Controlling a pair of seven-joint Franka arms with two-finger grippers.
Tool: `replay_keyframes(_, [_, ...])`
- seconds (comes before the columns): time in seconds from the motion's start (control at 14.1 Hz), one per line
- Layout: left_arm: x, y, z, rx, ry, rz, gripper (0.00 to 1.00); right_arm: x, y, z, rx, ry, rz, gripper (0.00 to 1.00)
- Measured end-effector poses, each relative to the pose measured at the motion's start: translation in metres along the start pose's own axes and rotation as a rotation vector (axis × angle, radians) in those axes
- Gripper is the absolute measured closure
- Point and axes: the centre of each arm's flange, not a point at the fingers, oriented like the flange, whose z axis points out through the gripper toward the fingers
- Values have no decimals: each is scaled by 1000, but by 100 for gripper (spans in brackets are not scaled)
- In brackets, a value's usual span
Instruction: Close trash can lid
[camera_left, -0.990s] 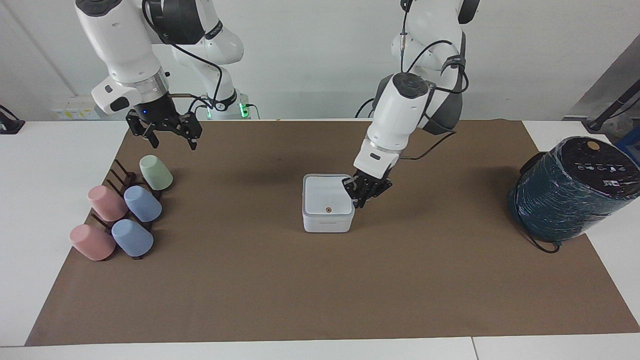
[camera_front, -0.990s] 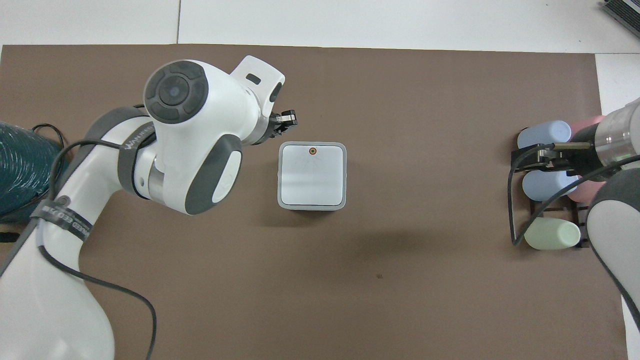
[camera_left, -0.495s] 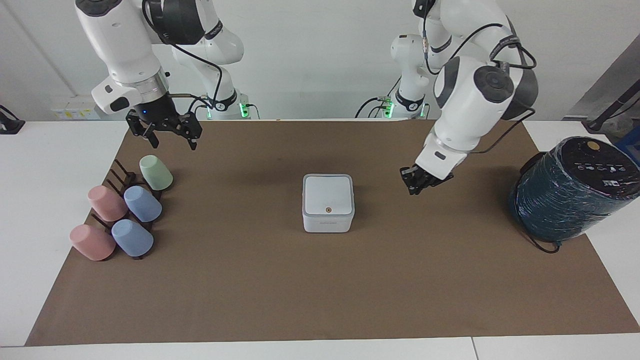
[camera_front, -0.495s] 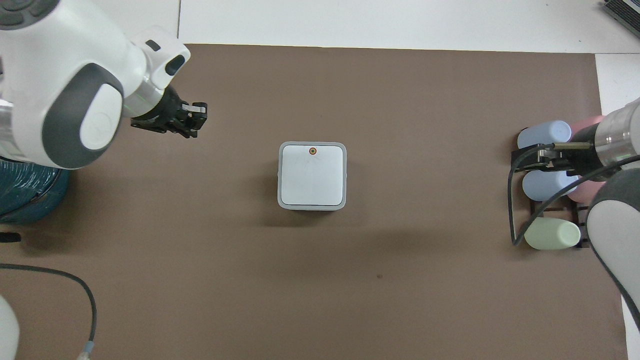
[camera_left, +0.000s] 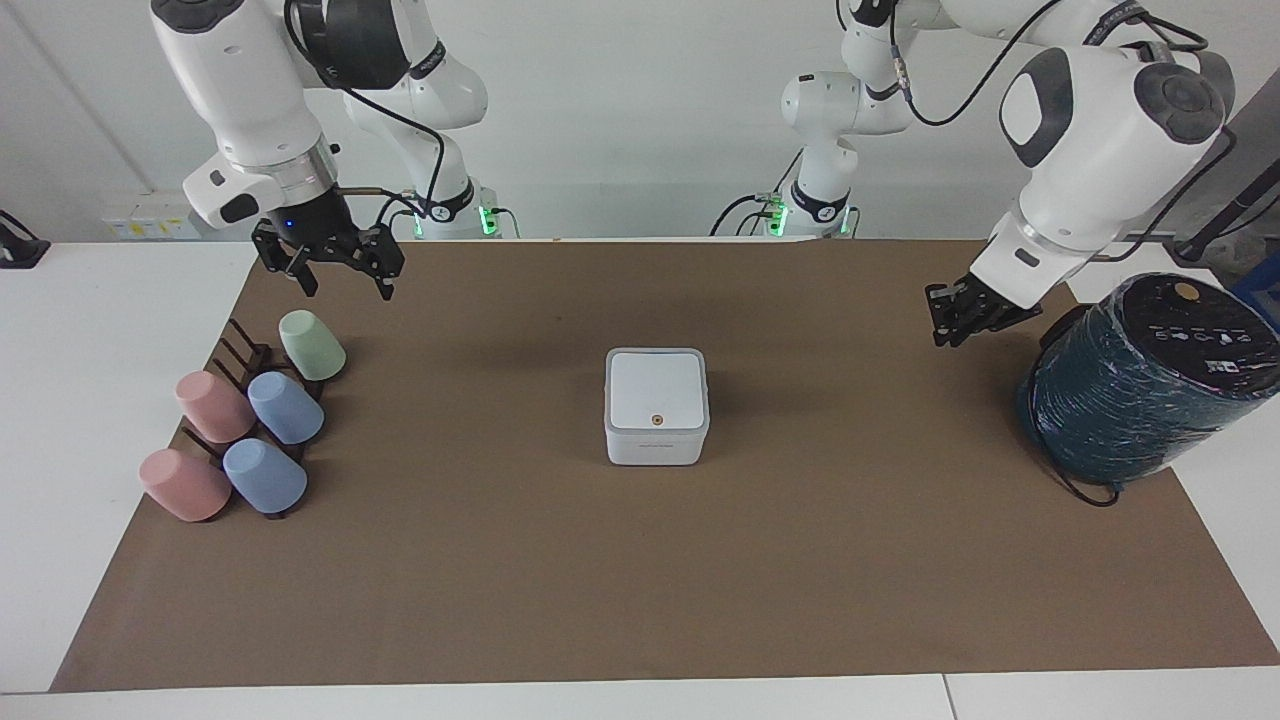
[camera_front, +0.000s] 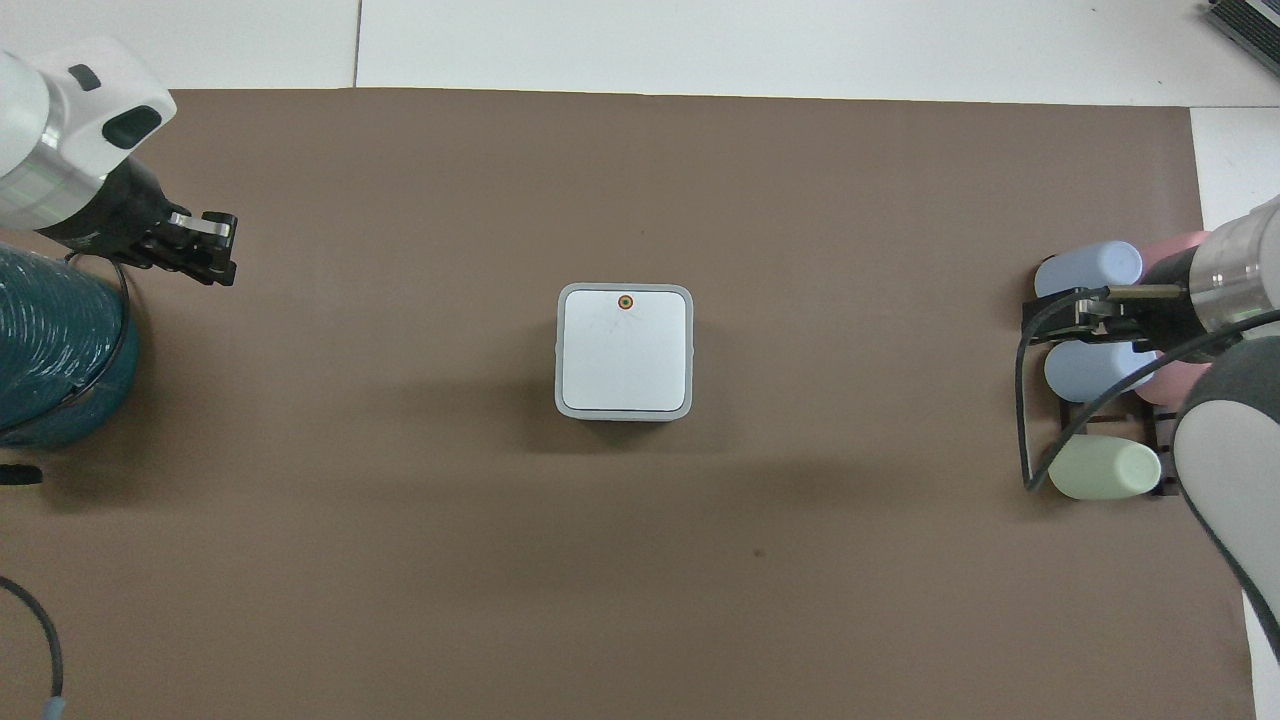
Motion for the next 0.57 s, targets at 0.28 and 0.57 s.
replay_keyframes(0.28, [-13, 6, -23, 2, 33, 12, 41, 0, 0, 0, 0, 0, 0, 0])
replay_keyframes(0.57, [-11, 9, -25, 45, 56, 48, 0, 0, 0, 0, 0, 0, 0, 0])
